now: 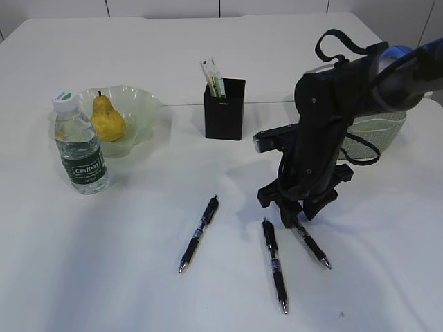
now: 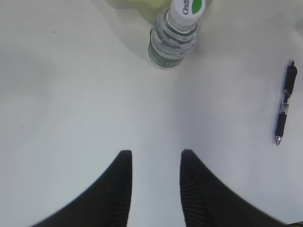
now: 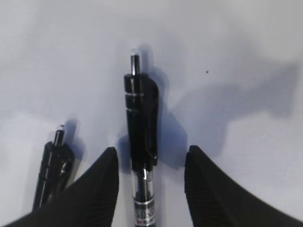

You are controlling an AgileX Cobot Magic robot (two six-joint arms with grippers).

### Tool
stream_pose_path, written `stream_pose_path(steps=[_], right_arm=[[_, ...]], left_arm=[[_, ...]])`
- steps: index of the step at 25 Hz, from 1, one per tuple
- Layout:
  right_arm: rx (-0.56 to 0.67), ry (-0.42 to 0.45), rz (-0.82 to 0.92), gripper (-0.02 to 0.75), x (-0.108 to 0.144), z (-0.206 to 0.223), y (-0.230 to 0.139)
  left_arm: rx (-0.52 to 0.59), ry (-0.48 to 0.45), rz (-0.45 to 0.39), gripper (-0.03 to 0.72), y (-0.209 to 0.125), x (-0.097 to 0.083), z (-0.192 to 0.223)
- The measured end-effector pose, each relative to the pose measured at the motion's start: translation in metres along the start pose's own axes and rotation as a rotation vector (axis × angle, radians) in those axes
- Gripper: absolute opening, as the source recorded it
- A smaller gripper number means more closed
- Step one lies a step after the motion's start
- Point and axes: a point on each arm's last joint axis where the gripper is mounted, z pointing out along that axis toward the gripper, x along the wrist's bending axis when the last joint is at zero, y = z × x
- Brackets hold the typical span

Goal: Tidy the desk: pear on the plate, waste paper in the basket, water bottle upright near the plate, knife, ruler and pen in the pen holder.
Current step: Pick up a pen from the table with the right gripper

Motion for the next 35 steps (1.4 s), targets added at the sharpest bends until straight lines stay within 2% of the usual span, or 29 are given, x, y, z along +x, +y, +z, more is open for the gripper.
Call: stream_pose_path(steps=[8, 20, 35], right_arm=[[0.019, -0.006, 0.011, 0.37, -0.0004, 0.0036, 0.001], [0.111, -0.011, 0.009, 0.37, -0.0007, -0.0015, -0.0036], [0.138, -0.011, 0.011, 0.37, -0.0006, 0.0056, -0.0034]], left_arm=[[0.001, 0.0, 0.0, 0.237, -0.0001, 0.0, 0.0], [0.001, 0.0, 0.0, 0.237, -0.0001, 0.0, 0.0], [0.001, 0.0, 0.0, 0.237, -0.0001, 0.0, 0.0]])
